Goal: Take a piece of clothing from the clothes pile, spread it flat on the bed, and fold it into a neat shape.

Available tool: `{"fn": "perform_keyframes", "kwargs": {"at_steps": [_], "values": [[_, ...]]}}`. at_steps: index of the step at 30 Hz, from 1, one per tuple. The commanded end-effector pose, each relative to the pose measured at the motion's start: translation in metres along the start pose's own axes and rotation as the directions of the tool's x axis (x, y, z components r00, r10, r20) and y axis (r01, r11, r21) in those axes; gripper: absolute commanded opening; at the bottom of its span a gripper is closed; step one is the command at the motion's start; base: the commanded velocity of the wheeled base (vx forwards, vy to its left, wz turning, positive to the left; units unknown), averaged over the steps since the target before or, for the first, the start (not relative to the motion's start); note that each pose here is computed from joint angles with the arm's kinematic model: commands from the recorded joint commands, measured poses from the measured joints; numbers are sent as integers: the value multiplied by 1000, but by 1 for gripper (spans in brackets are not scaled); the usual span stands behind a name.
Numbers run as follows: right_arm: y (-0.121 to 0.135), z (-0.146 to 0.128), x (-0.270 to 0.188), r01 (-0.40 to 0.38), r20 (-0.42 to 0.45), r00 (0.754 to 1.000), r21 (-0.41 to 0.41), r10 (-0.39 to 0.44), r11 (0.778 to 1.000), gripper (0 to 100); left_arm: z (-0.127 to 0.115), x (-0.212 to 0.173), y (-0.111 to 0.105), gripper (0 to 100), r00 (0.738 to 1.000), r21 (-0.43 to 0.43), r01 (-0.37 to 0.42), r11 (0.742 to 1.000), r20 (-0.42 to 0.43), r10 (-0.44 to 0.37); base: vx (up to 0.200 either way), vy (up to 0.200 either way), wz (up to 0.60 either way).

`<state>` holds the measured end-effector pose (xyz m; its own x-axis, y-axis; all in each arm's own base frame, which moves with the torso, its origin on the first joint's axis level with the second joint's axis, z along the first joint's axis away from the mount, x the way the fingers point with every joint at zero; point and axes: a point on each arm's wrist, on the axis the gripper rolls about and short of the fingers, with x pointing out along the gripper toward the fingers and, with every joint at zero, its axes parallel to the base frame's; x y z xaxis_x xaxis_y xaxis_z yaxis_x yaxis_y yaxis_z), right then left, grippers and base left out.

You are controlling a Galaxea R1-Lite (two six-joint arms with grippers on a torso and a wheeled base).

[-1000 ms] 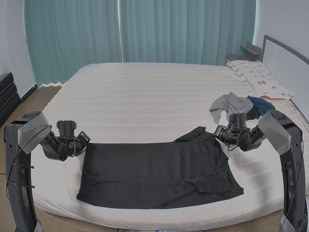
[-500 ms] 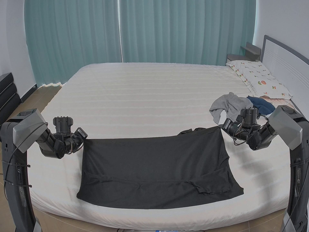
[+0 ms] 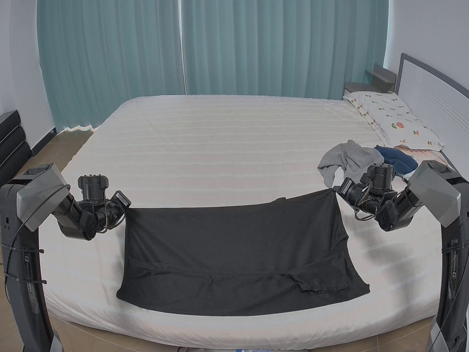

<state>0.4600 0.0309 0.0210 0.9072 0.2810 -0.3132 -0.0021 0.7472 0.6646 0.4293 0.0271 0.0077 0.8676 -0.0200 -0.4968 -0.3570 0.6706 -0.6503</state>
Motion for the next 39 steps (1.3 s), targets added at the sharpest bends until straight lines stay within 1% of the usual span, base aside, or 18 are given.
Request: {"fn": "perform_keyframes", "kwargs": {"at_steps": [1,6,7,10,11,13,15,19,21,23,24,26,28,31,34,37,39], "values": [[0,-1,-1,0,-3,1000,0,0,1000,0,0,0,0,0,1000,0,-1,1000,-1,1,0,0,0],[0,0,-8,8,-19,1000,4,-8,1000,0,0,-4,1,0,1000,0,-3,1000,-7,3,0,0,0],[1,1,-11,-1,-26,1000,5,1,1000,0,-1,-5,2,0,1000,9,-5,1000,-12,5,0,0,0],[2,1,-17,-19,-55,998,11,20,1000,0,-3,-10,3,0,1000,62,-9,998,-20,10,0,0,0],[2,0,-19,-24,-66,998,12,24,1000,0,-6,-12,6,0,999,97,-14,995,-34,18,0,0,0],[0,-2,-21,-17,-76,997,14,18,1000,0,-8,-13,8,0,999,122,-15,992,-46,21,0,0,0],[0,-3,-24,-13,-81,997,4,13,1000,0,-6,-16,5,0,999,132,-9,991,-40,14,0,0,0],[-6,-9,-28,12,-122,992,-15,-14,1000,0,-6,-20,2,0,999,147,6,989,-47,1,0,0,0],[-10,-13,-30,25,-139,990,-31,-29,999,0,-8,-20,5,0,998,169,0,986,-56,10,0,0,0],[-10,-13,-30,25,-140,990,-34,-30,999,0,-9,-20,5,0,998,170,0,985,-58,10,0,0,0],[-14,-18,-33,34,-155,987,-57,-43,998,0,-14,-23,9,0,997,208,-8,978,-76,24,0,0,0],[-16,-20,-34,40,-165,985,-64,-50,997,0,-17,-26,12,0,996,229,-15,973,-88,36,0,0,0],[-16,-21,-36,39,-168,985,-69,-50,997,0,-17,-29,12,0,996,248,-10,969,-83,32,0,0,0],[-15,-22,-40,40,-170,984,-77,-52,996,0,-19,-33,13,0,998,256,5,967,-63,11,0,0,0],[-14,-25,-49,25,-198,979,-81,-40,996,0,-25,-38,17,0,999,260,21,965,-50,-8,0,0,0],[-13,-25,-52,17,-204,978,-85,-34,996,0,-26,-39,18,0,999,260,23,965,-50,-10,0,0,0],[-15,-27,-66,14,-225,974,-96,-36,995,0,-29,-49,21,0,997,259,34,965,-71,-16,0,0,0]]}}
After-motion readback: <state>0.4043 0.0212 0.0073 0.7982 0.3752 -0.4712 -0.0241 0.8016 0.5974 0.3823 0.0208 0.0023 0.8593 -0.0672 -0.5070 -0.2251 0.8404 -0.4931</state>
